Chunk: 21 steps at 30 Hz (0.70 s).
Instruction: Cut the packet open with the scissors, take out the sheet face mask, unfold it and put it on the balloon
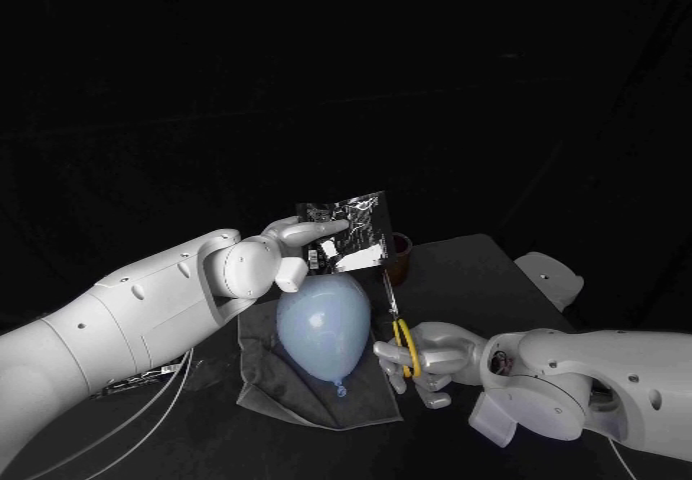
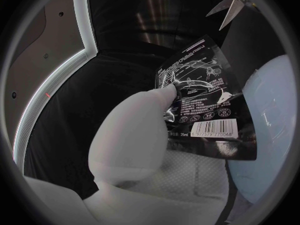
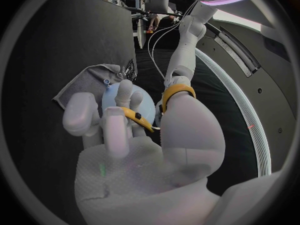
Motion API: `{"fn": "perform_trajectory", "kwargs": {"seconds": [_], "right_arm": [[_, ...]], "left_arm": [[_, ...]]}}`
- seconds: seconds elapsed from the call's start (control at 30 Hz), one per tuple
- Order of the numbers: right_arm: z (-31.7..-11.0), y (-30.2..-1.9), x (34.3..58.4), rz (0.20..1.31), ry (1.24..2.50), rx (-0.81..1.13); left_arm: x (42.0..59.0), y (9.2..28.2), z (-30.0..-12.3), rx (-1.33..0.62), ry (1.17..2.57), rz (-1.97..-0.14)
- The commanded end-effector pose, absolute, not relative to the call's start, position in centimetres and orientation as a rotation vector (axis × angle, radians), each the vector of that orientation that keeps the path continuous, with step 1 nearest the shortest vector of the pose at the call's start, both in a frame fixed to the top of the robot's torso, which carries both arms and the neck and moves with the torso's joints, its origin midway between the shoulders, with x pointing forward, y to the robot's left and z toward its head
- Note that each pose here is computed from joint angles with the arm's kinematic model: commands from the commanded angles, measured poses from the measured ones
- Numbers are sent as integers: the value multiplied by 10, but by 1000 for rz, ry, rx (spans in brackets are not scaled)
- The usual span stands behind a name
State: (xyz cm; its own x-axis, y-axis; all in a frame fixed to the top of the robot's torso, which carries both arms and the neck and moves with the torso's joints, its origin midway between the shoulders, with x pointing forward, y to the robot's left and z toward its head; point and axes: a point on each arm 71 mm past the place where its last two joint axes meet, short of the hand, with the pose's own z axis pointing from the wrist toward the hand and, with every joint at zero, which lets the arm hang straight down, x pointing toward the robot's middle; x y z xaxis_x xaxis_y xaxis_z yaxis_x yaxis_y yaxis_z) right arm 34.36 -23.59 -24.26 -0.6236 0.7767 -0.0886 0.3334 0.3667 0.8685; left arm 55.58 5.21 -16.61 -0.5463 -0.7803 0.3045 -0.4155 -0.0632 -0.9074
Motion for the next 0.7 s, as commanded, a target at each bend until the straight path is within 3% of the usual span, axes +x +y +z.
{"fn": "perform_trajectory", "kwargs": {"seconds": [0.03,0.7], "right_arm": [[-240,-235,345,1202,2151,923],[-233,-248,355,1164,2105,928]], "left_arm": [[553,48,-164,-1262,1933,-1667],[549,50,-163,-1220,1980,-1680]]}}
